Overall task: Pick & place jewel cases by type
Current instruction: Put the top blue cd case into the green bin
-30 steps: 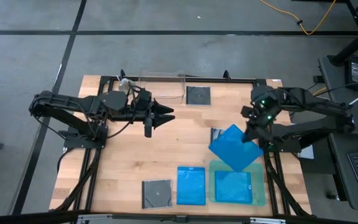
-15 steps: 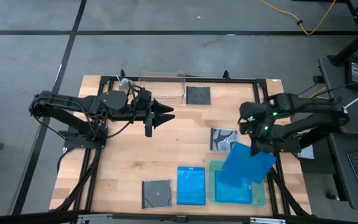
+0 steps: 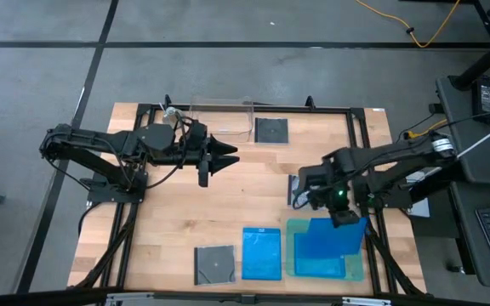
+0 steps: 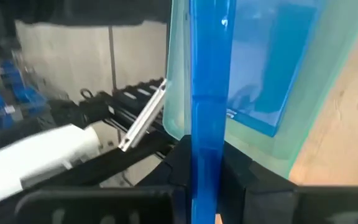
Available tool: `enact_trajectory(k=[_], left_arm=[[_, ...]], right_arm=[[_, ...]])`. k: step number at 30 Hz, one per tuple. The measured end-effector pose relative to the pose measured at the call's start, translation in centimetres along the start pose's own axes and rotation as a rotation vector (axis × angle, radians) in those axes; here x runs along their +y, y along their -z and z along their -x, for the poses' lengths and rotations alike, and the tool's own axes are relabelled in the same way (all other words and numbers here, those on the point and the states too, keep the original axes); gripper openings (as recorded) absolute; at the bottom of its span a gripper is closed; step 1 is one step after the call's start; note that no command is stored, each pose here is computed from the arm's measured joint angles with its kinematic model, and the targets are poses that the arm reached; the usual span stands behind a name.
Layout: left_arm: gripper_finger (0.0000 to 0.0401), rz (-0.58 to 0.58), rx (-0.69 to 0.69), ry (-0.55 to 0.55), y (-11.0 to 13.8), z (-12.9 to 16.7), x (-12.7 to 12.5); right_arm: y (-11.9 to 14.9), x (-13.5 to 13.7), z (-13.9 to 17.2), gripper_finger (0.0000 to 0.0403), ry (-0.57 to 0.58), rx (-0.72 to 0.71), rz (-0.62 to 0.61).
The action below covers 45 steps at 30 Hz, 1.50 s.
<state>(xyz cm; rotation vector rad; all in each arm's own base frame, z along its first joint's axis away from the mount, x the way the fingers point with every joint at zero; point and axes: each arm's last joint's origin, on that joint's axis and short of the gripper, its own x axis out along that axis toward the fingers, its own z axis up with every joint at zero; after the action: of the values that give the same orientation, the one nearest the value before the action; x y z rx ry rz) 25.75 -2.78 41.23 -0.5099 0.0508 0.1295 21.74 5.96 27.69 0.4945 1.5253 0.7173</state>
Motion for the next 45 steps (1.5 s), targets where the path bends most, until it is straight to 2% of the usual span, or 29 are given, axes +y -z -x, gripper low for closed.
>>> enact_trajectory(k=[4,11,19,23,30,45], left_arm=[[0.0169,0.002,0.000,0.000,0.0,0.0,0.0],[0.0169,0.002,0.000,-0.001,0.0,0.0,0.0],[0.0169,0.001,0.004,-0.001,0.0,0.0,0.0],[0.0169,-0.001,0.015,0.002,0.1,0.0,0.0],[0.0169,-0.012,0.047,-0.001,0.4,0.0,0.1],[0.0169,-0.027,0.053,-0.005,0.4,0.0,0.2]], right_arm=[[-1.5,-0.5,-1.4,0.0046,-0.017,0.023,0.045],[-3.8,-0.9,-3.0,0.0046,-0.072,-0.018,0.110],[-4.7,-1.9,-4.1,0.0046,-0.075,0.013,0.087],[-4.7,-2.5,-4.7,0.0046,-0.076,0.018,0.079],[-3.7,-3.9,-6.2,0.0046,-0.095,0.057,-0.011],[-4.4,-3.7,-6.6,0.0046,-0.120,0.003,0.022]])
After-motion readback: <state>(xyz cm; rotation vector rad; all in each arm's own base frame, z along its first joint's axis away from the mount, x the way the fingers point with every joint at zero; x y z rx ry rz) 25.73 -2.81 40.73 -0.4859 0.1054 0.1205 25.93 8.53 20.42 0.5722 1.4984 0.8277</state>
